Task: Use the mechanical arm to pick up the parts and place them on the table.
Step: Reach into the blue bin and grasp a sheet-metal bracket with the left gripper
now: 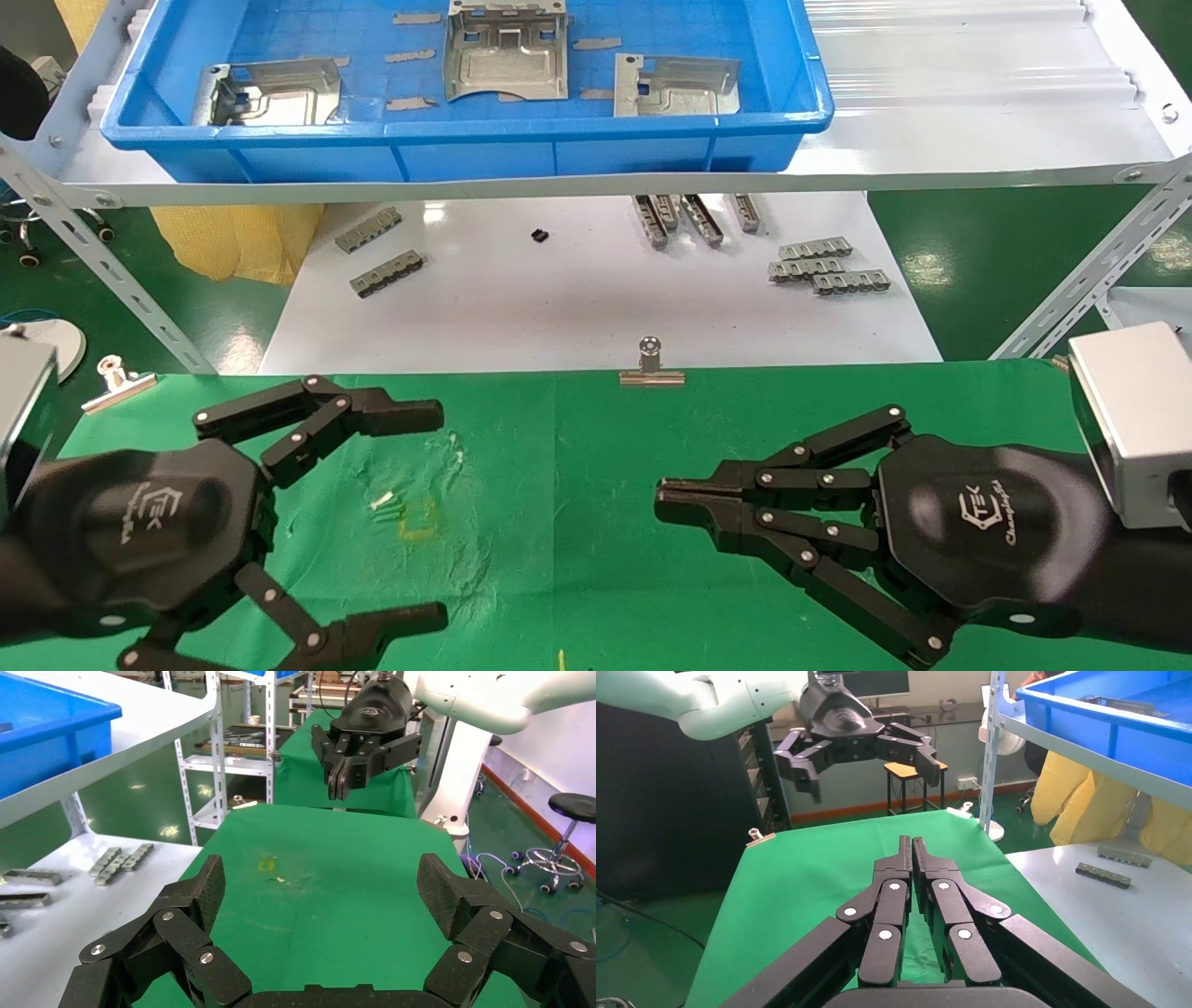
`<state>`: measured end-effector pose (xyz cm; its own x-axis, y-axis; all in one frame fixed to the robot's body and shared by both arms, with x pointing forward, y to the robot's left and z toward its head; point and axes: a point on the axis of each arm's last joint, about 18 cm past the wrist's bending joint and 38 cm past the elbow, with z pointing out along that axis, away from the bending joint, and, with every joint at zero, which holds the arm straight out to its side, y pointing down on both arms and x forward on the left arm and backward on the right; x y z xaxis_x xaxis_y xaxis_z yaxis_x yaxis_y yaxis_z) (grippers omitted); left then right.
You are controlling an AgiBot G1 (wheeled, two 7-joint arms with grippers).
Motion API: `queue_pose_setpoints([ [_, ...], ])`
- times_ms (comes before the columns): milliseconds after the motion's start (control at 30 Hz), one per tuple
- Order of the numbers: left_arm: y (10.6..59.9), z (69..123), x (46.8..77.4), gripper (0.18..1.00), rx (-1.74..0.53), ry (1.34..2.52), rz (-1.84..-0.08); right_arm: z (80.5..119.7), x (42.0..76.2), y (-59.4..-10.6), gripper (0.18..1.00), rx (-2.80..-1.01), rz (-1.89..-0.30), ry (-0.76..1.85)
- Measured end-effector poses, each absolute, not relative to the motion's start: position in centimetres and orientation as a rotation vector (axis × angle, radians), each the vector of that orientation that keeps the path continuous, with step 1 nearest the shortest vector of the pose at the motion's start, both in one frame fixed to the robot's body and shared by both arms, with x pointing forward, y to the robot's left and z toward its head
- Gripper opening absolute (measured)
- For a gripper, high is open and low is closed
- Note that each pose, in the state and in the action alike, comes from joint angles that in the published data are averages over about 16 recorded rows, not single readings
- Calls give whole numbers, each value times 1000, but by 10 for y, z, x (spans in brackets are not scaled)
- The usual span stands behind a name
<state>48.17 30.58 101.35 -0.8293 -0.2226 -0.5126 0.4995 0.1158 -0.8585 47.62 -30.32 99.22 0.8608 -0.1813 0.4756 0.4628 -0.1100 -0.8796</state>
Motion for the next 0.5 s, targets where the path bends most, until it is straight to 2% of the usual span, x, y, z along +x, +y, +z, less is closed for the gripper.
queue_pose_setpoints([
  [200,311,1055,506,1001,225,1777,-1694,992,476,-303,212,-1593,-553,-226],
  [500,298,1144,580,1001,121,1634,-1502,992,476,-303,192,-1593,-553,-226],
])
